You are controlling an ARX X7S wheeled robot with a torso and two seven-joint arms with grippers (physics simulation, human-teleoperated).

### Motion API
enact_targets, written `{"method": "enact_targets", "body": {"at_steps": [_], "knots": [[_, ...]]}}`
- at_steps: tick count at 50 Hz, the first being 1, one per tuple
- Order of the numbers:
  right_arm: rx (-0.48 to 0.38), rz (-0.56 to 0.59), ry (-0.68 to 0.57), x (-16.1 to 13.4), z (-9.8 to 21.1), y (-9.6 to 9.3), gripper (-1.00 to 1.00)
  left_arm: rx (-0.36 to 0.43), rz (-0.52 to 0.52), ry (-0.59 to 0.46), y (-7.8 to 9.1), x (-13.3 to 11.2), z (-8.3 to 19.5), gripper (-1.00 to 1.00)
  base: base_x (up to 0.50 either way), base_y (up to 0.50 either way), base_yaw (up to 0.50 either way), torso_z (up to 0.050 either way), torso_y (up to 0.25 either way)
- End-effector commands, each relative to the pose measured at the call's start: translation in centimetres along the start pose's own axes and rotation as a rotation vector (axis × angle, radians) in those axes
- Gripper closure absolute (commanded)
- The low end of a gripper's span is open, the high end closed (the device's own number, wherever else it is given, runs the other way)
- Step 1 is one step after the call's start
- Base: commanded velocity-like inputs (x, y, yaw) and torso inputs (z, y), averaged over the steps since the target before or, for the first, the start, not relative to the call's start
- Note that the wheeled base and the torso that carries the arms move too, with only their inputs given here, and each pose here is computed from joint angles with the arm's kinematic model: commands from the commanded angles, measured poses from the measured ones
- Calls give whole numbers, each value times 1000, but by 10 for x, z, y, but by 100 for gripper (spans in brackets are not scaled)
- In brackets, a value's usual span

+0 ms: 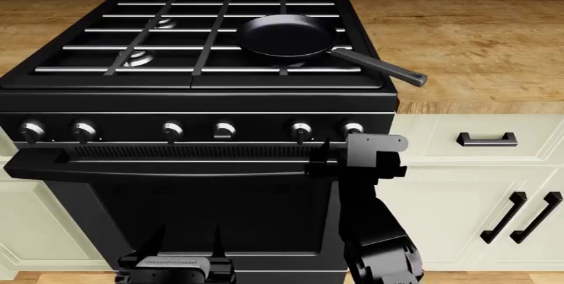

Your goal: Turn off the front right burner of the stove.

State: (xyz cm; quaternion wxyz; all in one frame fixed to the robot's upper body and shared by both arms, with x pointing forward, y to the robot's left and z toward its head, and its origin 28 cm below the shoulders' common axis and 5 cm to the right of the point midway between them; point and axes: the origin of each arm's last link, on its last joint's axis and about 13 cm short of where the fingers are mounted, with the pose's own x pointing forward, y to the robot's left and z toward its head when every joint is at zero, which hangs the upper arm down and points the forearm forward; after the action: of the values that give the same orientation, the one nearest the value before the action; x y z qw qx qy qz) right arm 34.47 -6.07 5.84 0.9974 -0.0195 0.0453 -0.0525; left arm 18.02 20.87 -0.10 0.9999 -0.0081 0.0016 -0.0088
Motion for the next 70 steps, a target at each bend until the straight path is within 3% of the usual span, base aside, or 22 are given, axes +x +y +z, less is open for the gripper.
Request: {"method": "enact_targets", "body": {"at_steps": [1, 56, 57, 70], "knots": [[14, 5, -1, 3, -3, 0, -100, 1, 0, 1, 0, 1, 0, -100, 0, 0, 0, 0, 0], [6, -32, 22, 16, -13, -2, -100, 2, -2, 3, 2, 3, 1, -100, 0, 0, 0, 0, 0], [8, -32, 22, 15, -13, -2, 100, 2, -2, 3, 2, 3, 1, -100, 0, 0, 0, 0, 0], [6, -32, 13, 9, -9, -1, 100, 0, -3, 4, 2, 2, 2, -100, 0, 0, 0, 0, 0]]}}
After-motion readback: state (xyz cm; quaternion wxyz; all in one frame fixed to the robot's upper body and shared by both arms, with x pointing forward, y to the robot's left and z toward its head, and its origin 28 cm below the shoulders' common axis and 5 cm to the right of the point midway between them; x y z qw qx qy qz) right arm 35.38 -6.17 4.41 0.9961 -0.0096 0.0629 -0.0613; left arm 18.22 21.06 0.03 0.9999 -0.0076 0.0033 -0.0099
